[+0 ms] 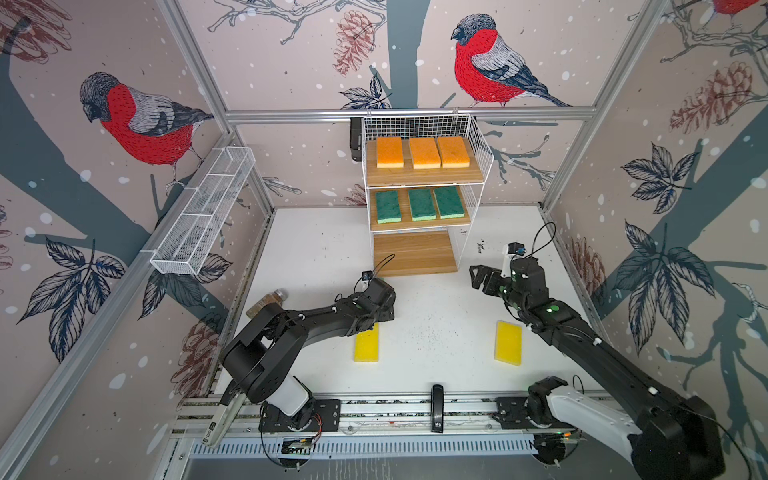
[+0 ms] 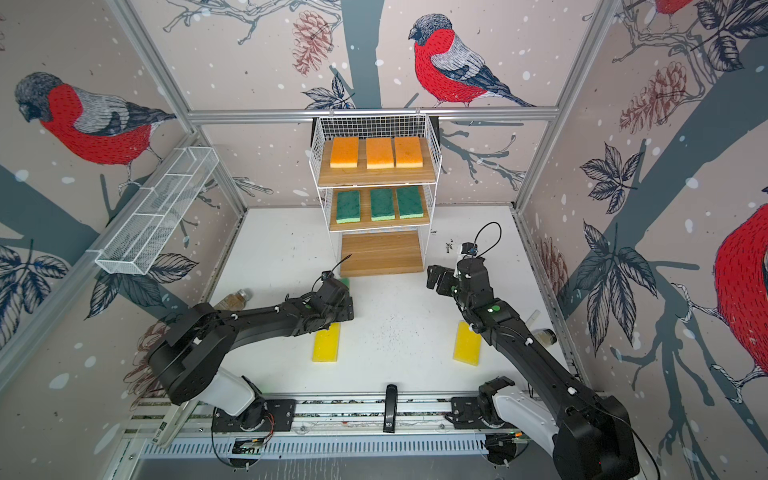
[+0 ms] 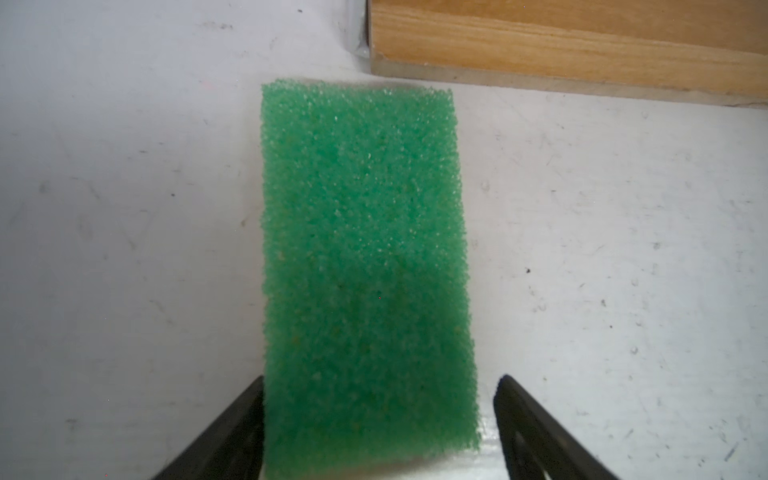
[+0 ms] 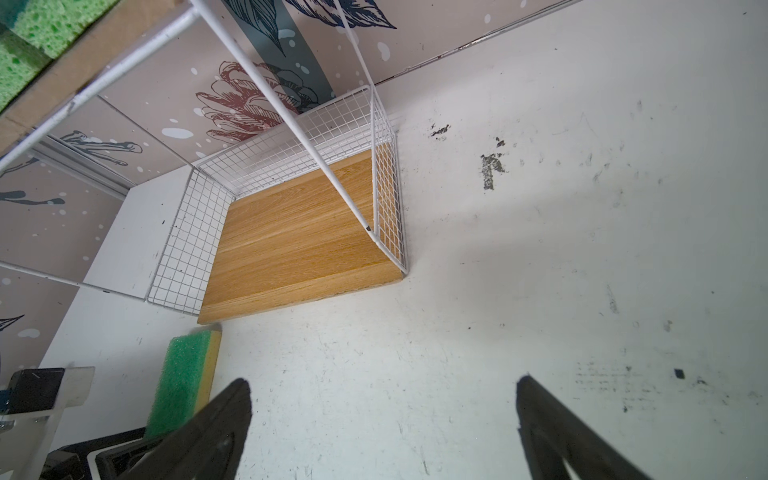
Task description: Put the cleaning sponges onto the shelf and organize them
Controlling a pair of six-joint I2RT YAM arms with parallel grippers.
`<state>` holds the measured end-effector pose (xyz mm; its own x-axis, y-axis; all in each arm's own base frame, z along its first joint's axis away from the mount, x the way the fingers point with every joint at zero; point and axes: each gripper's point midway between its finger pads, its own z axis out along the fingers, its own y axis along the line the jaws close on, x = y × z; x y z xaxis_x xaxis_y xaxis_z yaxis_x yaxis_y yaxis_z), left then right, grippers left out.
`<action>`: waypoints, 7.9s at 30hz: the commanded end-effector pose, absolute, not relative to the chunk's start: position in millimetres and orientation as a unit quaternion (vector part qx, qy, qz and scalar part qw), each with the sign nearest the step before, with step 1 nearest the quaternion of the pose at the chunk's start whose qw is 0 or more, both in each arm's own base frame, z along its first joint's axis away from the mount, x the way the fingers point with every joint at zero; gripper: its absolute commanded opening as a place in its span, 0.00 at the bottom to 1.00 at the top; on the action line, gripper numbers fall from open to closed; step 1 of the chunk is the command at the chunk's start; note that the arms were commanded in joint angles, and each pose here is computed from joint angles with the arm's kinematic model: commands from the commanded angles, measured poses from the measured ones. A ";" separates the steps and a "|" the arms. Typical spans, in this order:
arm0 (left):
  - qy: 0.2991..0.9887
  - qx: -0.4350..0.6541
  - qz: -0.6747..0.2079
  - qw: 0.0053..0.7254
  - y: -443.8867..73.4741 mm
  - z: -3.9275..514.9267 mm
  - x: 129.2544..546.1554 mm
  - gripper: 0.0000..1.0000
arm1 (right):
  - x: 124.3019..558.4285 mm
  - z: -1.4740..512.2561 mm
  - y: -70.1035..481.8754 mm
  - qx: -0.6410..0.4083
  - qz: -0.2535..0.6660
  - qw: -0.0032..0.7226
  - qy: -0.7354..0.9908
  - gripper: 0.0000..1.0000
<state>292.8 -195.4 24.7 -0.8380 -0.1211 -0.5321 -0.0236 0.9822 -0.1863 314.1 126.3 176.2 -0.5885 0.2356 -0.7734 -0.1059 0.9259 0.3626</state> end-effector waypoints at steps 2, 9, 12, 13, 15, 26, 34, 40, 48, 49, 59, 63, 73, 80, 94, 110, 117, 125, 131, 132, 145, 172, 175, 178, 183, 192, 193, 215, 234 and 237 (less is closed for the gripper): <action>0.952 -0.053 -0.086 0.289 -195.6 26.2 297.7 0.82 | 316.1 178.1 126.0 0.030 0.188 0.461 0.867 0.99; 0.956 -0.059 -0.072 0.280 -192.7 20.9 296.5 0.79 | 315.2 176.5 124.3 0.029 0.190 0.460 0.867 0.99; 0.958 -0.057 -0.059 0.274 -192.7 16.6 294.6 0.78 | 315.0 177.1 123.3 0.029 0.190 0.461 0.866 0.99; 0.958 -0.057 -0.054 0.274 -192.9 16.4 294.9 0.78 | 314.8 177.4 122.7 0.029 0.190 0.461 0.866 0.99; 0.960 -0.057 -0.048 0.272 -192.7 14.8 294.3 0.77 | 314.6 177.2 121.3 0.030 0.190 0.462 0.866 1.00; 0.963 -0.056 -0.030 0.262 -190.4 11.2 292.2 0.73 | 312.1 179.6 114.7 0.033 0.195 0.467 0.862 1.00; 0.965 -0.052 -0.019 0.258 -189.6 8.6 290.1 0.66 | 310.7 174.0 110.0 0.038 0.193 0.466 0.863 1.00; 0.962 -0.048 -0.025 0.269 -192.7 21.8 289.9 0.66 | 308.0 171.1 108.0 0.037 0.194 0.461 0.865 1.00; 0.955 -0.030 -0.043 0.292 -209.2 46.9 284.9 0.64 | 301.2 174.9 104.3 0.041 0.199 0.470 0.859 1.00; 0.953 -0.026 -0.047 0.297 -212.3 51.2 284.1 0.64 | 300.2 175.5 104.1 0.040 0.200 0.472 0.858 1.00; 0.939 0.000 -0.085 0.332 -236.9 83.9 276.1 0.63 | 292.4 176.9 100.1 0.042 0.203 0.479 0.853 1.00; 0.932 0.003 -0.100 0.348 -241.2 91.8 276.0 0.62 | 288.8 175.9 99.1 0.046 0.208 0.483 0.849 1.00; 0.921 0.006 -0.111 0.374 -250.6 103.0 287.6 0.62 | 283.0 169.4 103.9 0.049 0.231 0.476 0.847 1.00; 0.915 -0.010 -0.107 0.389 -256.9 119.6 299.7 0.62 | 280.6 166.0 109.5 0.047 0.249 0.469 0.846 1.00; 0.909 -0.018 -0.053 0.414 -266.8 122.9 329.0 0.62 | 278.9 167.8 112.1 0.040 0.256 0.468 0.845 1.00; 0.901 -0.010 -0.044 0.431 -256.4 109.4 358.5 0.62 | 280.4 164.3 113.0 0.044 0.257 0.462 0.848 1.00; 0.897 0.003 -0.039 0.441 -255.0 103.9 372.7 0.62 | 282.8 158.7 116.3 0.044 0.261 0.451 0.852 0.99; 0.889 0.020 -0.032 0.456 -250.5 92.3 381.1 0.62 | 285.0 154.4 118.8 0.043 0.262 0.440 0.858 0.99; 0.884 0.026 -0.026 0.466 -251.1 91.4 389.3 0.62 | 286.9 152.4 119.6 0.046 0.263 0.435 0.860 0.99; 0.885 0.025 -0.023 0.464 -250.0 90.0 390.8 0.62 | 286.8 151.4 120.2 0.046 0.263 0.433 0.861 0.99; 0.886 0.025 -0.009 0.463 -247.7 73.2 398.5 0.62 | 288.3 147.3 121.7 0.046 0.263 0.426 0.865 1.00; 0.883 -0.001 0.013 0.470 -250.0 68.1 434.3 0.64 | 290.7 142.0 124.5 0.041 0.263 0.419 0.868 0.99; 0.884 -0.002 0.020 0.467 -250.0 65.3 438.3 0.64 | 291.3 141.0 125.5 0.040 0.264 0.416 0.870 0.99; 0.885 -0.009 0.027 0.466 -248.1 61.4 440.5 0.64 | 292.0 141.3 125.9 0.040 0.264 0.415 0.870 1.00; 0.885 -0.018 0.033 0.464 -244.0 57.0 442.6 0.65 | 294.0 142.9 126.0 0.039 0.263 0.417 0.869 1.00; 0.888 -0.016 0.039 0.458 -238.3 48.0 450.0 0.65 | 297.4 141.1 129.0 0.038 0.264 0.411 0.872 1.00; 0.888 -0.014 0.039 0.458 -239.3 47.5 450.4 0.65 | 297.5 140.3 129.6 0.038 0.265 0.410 0.872 0.99; 0.896 -0.028 0.053 0.440 -231.5 35.9 452.6 0.72 | 298.9 133.8 135.0 0.035 0.266 0.400 0.876 0.99; 0.899 -0.035 0.046 0.433 -231.4 44.8 450.5 0.78 | 294.0 139.0 133.8 0.030 0.265 0.409 0.873 0.99; 0.901 -0.034 0.039 0.431 -235.4 46.8 450.6 0.78 | 293.0 140.1 132.8 0.031 0.264 0.410 0.872 1.00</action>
<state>450.3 -234.9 42.3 -0.6241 -0.0108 -0.7812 -0.0883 0.9945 0.0568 291.7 133.7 136.5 -0.6756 0.2674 -0.6871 -0.1589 0.8572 0.4899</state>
